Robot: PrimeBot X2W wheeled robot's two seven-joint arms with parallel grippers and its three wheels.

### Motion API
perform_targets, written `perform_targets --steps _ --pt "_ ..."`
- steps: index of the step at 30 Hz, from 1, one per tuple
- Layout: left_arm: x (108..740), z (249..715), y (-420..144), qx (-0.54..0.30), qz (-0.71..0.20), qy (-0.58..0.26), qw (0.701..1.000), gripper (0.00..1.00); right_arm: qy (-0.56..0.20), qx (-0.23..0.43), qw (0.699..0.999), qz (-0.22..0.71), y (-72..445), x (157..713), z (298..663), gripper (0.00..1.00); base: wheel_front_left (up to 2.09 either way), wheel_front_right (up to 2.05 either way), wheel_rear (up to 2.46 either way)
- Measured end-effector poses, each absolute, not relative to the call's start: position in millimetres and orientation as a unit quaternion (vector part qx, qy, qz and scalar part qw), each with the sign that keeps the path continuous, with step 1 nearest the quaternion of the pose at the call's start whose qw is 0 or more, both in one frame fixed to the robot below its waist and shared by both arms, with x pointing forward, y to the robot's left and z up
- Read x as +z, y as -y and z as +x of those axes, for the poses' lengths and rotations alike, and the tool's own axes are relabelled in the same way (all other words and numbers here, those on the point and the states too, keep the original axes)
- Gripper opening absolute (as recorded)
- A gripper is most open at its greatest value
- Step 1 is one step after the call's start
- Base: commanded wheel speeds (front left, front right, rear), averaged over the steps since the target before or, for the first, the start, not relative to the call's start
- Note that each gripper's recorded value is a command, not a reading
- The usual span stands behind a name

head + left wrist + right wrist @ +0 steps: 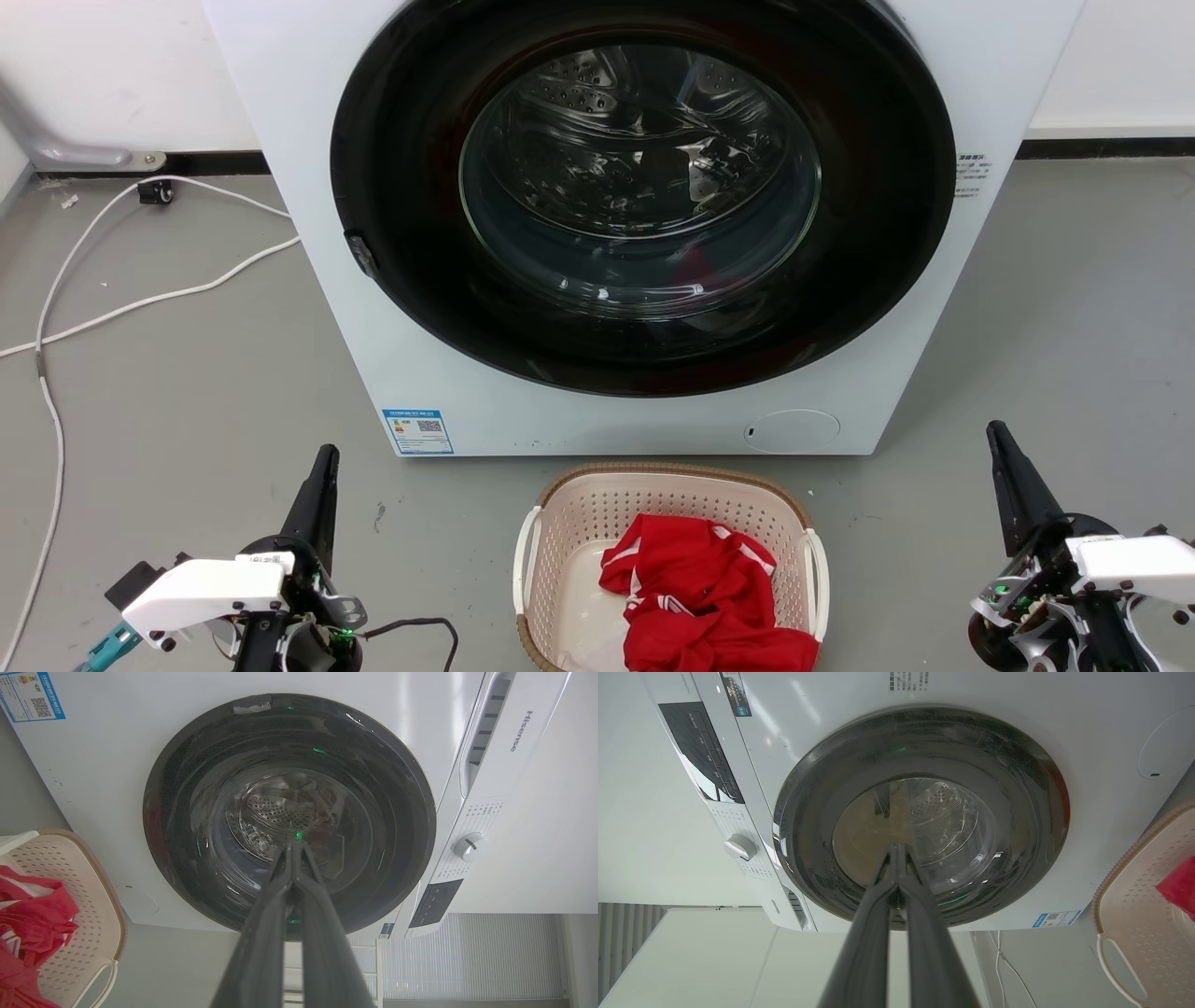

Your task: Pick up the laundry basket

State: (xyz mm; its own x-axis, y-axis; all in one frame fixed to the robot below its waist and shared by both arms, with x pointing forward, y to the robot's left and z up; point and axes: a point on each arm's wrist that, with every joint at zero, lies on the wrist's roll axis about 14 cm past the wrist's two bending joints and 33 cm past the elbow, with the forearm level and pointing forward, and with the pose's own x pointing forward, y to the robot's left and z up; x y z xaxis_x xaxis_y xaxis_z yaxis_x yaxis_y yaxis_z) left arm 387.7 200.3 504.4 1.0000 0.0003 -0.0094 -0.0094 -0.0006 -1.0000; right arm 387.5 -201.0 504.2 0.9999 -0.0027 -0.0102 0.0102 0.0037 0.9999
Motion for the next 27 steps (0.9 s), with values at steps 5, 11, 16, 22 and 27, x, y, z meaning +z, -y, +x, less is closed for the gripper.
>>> perform_targets --steps 5,11,16,22,27 --pt "504.4 387.7 -200.5 0.004 -0.707 -0.003 0.707 0.0 -0.003 -0.004 0.708 0.706 200.8 504.2 387.5 0.0 0.0 0.0 0.0" --pt "504.4 387.7 -200.6 0.004 -0.707 -0.003 0.707 0.0 -0.003 -0.004 0.708 0.706 200.8 504.3 387.5 0.0 0.0 0.0 0.0" --pt "500.0 386.2 -200.3 0.009 -0.709 -0.007 0.705 1.0 -0.008 -0.009 0.708 0.706 200.8 499.9 385.9 1.0 0.0 0.0 0.0" --pt "487.4 379.6 -194.6 0.02 -0.71 -0.022 0.703 1.0 -0.018 -0.026 0.707 0.707 200.0 486.5 378.8 1.0 0.0 0.0 0.0" --pt "492.8 381.0 -189.2 0.013 -0.709 -0.016 0.705 1.0 -0.013 -0.024 0.721 0.693 197.6 490.1 380.2 1.0 0.0 0.0 0.0"
